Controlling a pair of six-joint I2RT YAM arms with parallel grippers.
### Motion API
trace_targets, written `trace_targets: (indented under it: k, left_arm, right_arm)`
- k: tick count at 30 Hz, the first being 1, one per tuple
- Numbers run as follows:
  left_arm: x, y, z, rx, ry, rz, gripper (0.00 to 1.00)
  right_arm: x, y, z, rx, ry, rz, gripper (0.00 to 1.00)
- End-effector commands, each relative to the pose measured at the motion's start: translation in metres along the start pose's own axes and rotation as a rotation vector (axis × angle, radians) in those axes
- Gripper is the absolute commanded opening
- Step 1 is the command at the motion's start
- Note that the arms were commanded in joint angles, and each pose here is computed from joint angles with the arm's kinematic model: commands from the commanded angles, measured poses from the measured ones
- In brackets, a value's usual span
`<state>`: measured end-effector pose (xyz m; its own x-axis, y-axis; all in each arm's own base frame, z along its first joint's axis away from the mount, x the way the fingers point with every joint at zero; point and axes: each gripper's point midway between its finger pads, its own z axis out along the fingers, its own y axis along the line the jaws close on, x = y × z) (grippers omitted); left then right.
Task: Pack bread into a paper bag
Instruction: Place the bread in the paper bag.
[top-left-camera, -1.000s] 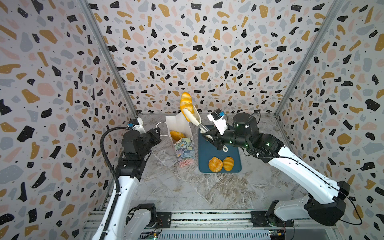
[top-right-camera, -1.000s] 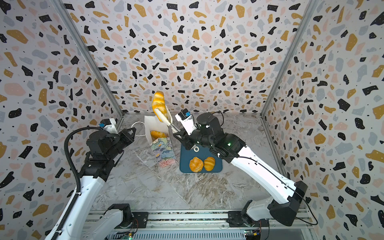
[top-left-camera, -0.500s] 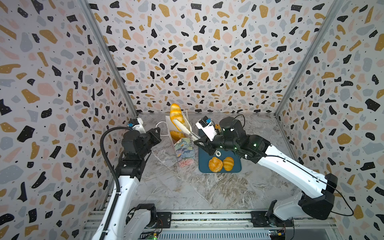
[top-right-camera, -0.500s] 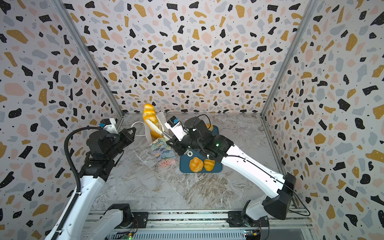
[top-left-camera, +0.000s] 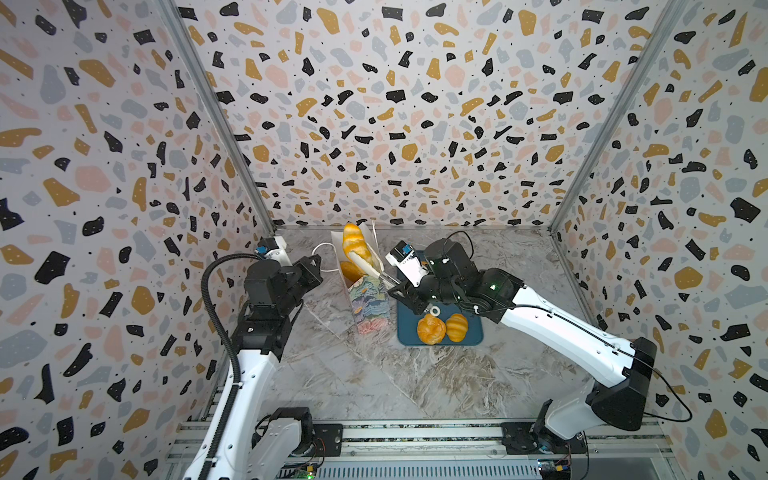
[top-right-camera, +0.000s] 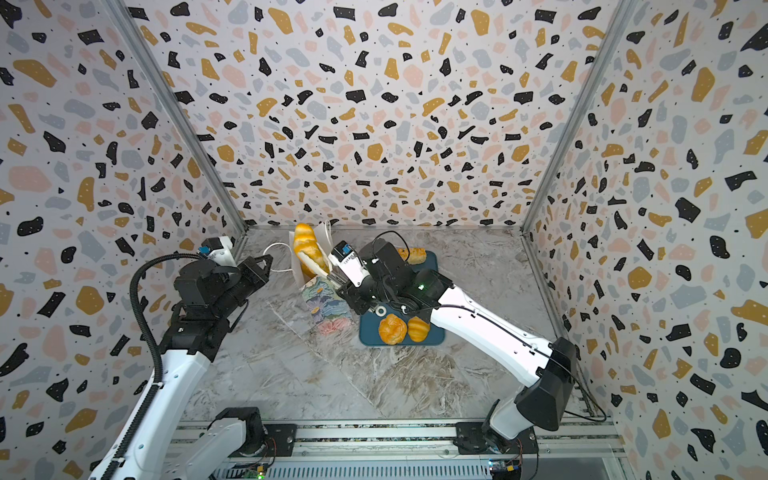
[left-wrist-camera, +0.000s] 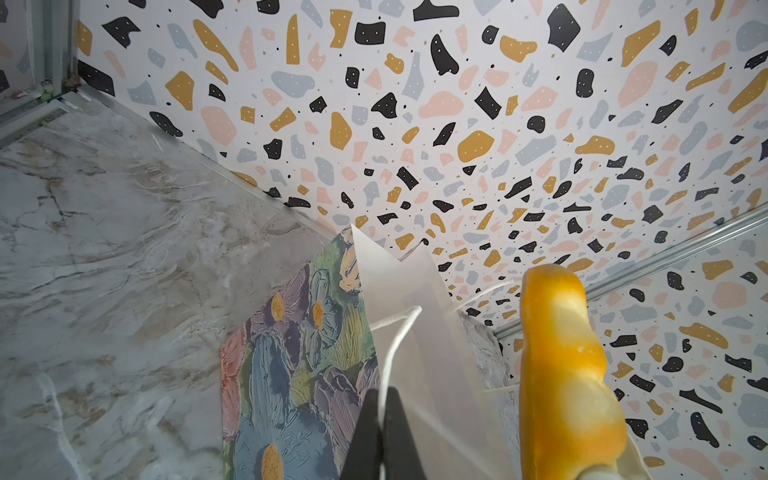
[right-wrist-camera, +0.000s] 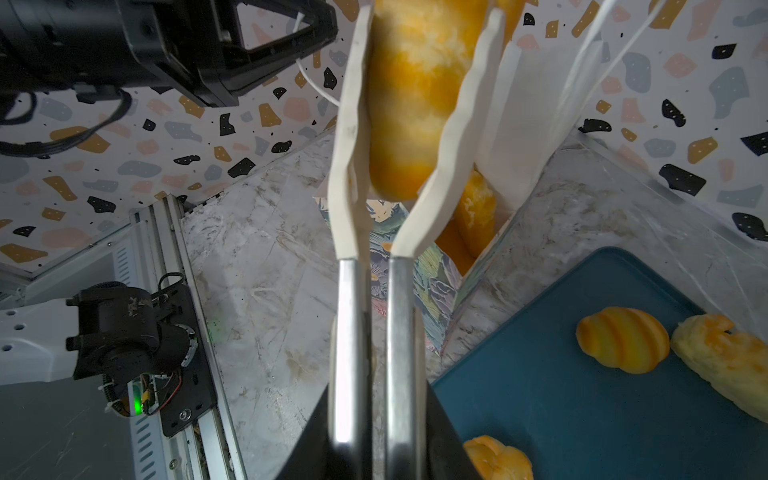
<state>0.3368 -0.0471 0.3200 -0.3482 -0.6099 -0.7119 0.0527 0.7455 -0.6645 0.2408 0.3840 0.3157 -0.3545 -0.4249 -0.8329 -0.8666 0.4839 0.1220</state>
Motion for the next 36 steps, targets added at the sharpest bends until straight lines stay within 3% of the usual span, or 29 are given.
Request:
trace_targets:
  k: [1,6,10,24,36]
  left_arm:
    - [-0.012,-0.012,-0.003,0.044,-0.041,0.018,0.00]
    - [-0.014,-0.013,-0.005,0.042,-0.045,0.018,0.00]
    - [-0.014,-0.015,-0.005,0.049,-0.045,0.017,0.00]
    - [-0.016,-0.016,-0.007,0.047,-0.051,0.021,0.00]
    - [-0.016,-0.016,-0.007,0.048,-0.055,0.022,0.00]
  right_arm:
    - [-0.025,-0.002,-0.014,0.034,-0.069,-0.010,0.35]
    - [-0.023,-0.004,-0.012,0.042,-0.066,-0.002,0.46]
    - [-0.023,-0.009,-0.013,0.069,-0.065,0.009,0.48]
    - [-0.041,-0.005,-0.041,0.077,-0.166,-0.002,0.49]
    - [-0.037,-0.011,-0.071,0.117,-0.218,0.016,0.49]
